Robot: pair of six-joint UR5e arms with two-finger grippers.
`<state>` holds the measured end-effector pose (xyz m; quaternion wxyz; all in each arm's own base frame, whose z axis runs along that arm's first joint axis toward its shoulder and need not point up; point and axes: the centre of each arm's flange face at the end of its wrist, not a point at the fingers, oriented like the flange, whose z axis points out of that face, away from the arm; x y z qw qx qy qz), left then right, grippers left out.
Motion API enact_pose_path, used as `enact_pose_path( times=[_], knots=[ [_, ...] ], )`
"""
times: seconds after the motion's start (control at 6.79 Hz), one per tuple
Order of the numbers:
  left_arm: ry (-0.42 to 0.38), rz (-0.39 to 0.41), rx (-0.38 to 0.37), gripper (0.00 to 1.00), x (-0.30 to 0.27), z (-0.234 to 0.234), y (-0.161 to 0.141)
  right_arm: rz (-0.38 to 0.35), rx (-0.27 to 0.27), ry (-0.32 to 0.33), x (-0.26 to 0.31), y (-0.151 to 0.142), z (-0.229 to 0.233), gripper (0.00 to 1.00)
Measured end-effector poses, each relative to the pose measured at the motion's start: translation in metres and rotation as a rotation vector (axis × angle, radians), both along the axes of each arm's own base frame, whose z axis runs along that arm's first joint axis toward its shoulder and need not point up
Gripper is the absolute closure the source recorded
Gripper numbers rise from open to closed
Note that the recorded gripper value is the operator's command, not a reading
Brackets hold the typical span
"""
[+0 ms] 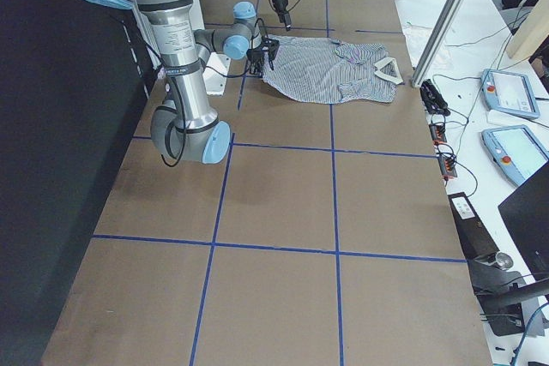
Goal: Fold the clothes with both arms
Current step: 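Grasp both hem corners nearest the robot with the left and right grippers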
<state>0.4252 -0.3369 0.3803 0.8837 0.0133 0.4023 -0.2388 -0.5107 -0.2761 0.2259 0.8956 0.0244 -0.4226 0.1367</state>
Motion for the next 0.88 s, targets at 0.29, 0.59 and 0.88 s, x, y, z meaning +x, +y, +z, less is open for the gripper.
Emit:
enact_pose_path(
  times=[0.29,0.59,0.88],
  knots=[
    [-0.015,-0.002,-0.054,0.03,0.026,0.012,0.041,0.003,0.001,0.0,0.0,-0.002,0.0,1.0],
    [-0.026,0.009,-0.07,0.03,0.033,0.019,0.057,0.006,0.002,0.003,0.0,-0.002,0.001,1.0],
    [-0.044,0.013,-0.076,0.17,0.032,0.028,0.061,0.007,0.002,0.003,0.0,-0.003,0.001,1.0]
  ],
)
